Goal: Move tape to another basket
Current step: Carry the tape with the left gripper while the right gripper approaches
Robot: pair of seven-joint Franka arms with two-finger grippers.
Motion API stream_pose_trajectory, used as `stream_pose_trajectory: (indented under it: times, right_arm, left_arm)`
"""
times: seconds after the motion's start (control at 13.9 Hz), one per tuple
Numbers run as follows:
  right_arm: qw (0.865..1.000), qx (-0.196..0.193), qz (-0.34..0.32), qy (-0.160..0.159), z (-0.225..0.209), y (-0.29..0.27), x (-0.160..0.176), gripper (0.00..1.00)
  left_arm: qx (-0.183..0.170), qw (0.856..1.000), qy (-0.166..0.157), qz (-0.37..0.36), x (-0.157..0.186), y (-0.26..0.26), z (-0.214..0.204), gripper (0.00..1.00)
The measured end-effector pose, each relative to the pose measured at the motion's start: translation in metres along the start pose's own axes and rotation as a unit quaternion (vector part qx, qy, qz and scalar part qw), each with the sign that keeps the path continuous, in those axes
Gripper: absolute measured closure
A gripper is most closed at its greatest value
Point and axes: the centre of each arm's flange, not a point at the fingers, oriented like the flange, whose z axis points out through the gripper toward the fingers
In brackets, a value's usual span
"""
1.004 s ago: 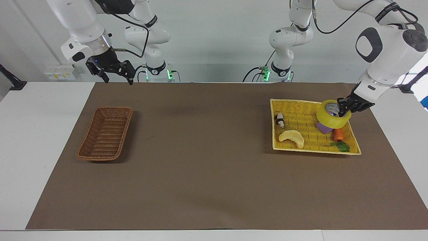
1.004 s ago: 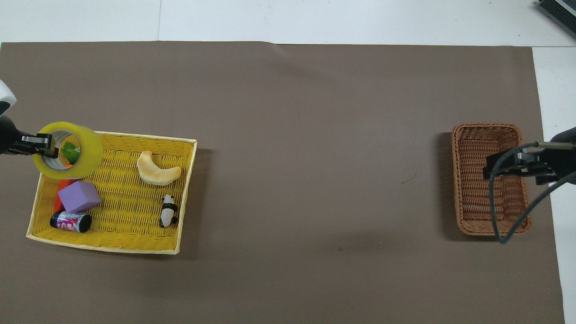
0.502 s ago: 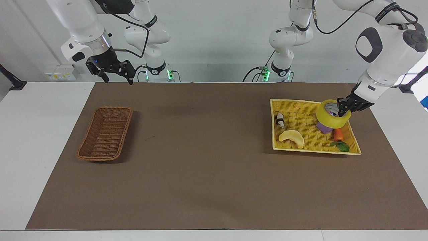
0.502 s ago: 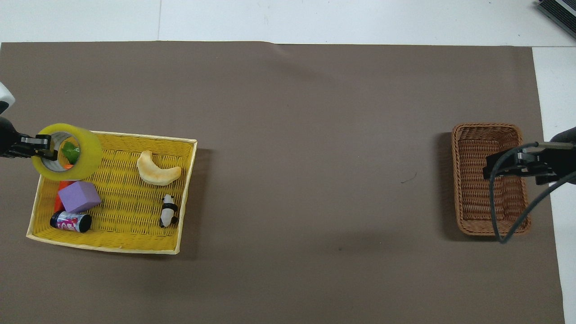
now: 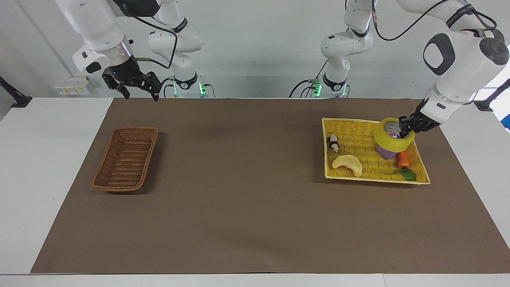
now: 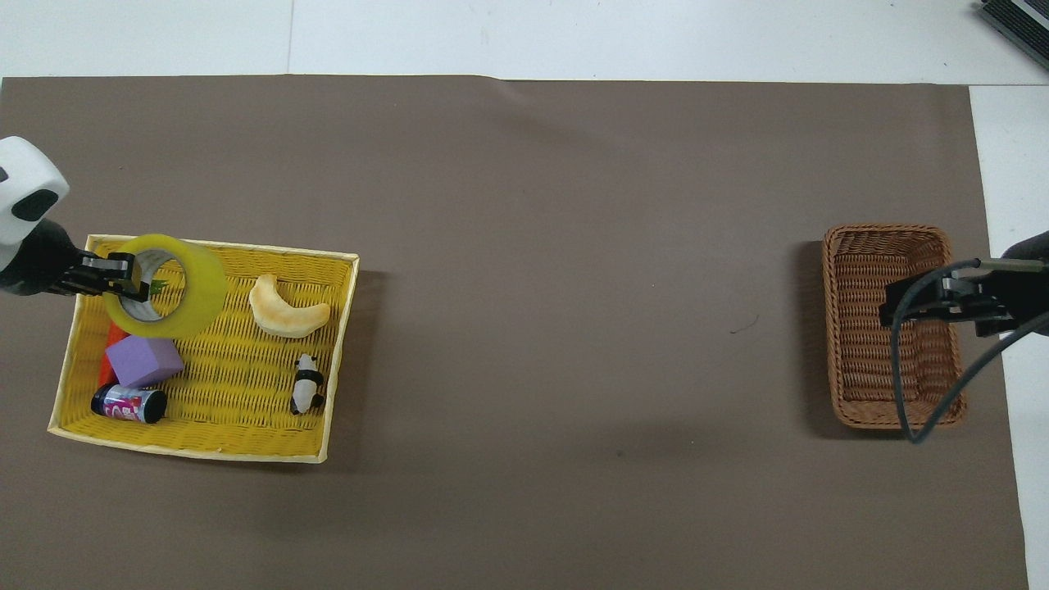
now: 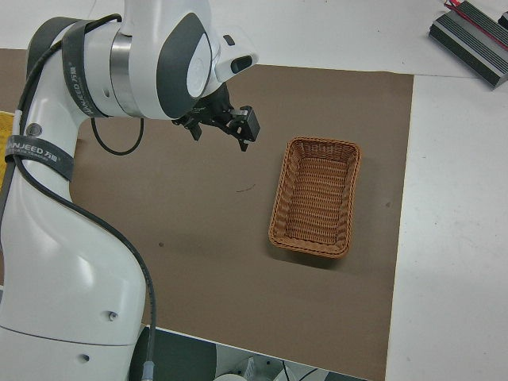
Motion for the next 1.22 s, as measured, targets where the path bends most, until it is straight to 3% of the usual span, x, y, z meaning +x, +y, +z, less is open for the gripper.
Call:
stream_pose_trajectory:
  times: [0.36,0.57,0.79,1.0,1.22]
  right_arm:
    - [1.000,0.000,0.000,0.000,0.000,0.000,0.000,0.00]
    - [1.000,-0.001,-0.004,0.000,0.000,-0.003,0.000,0.00]
    - [0.999,0.006,-0.009,0.042,0.000,-0.010,0.012,0.00]
    - [1.000,0.012,-0.017,0.024,0.043,-0.027,0.037,0.00]
    - [0.999,0.009,-0.041,0.001,0.098,-0.062,0.050,0.00]
  left_arm:
    - [0.004,1.000,-0.008,-0.024,-0.006,0.108,0.009,0.78]
    - [-0.014,0.999,-0.015,-0.037,-0.017,0.158,0.012,0.78]
    - [-0.030,0.999,-0.021,-0.037,-0.030,0.201,0.013,0.78]
    - [-0.040,0.999,-0.008,-0.016,-0.044,0.246,0.012,0.78]
    - [-0.089,0.996,0.001,-0.019,-0.052,0.265,0.020,0.78]
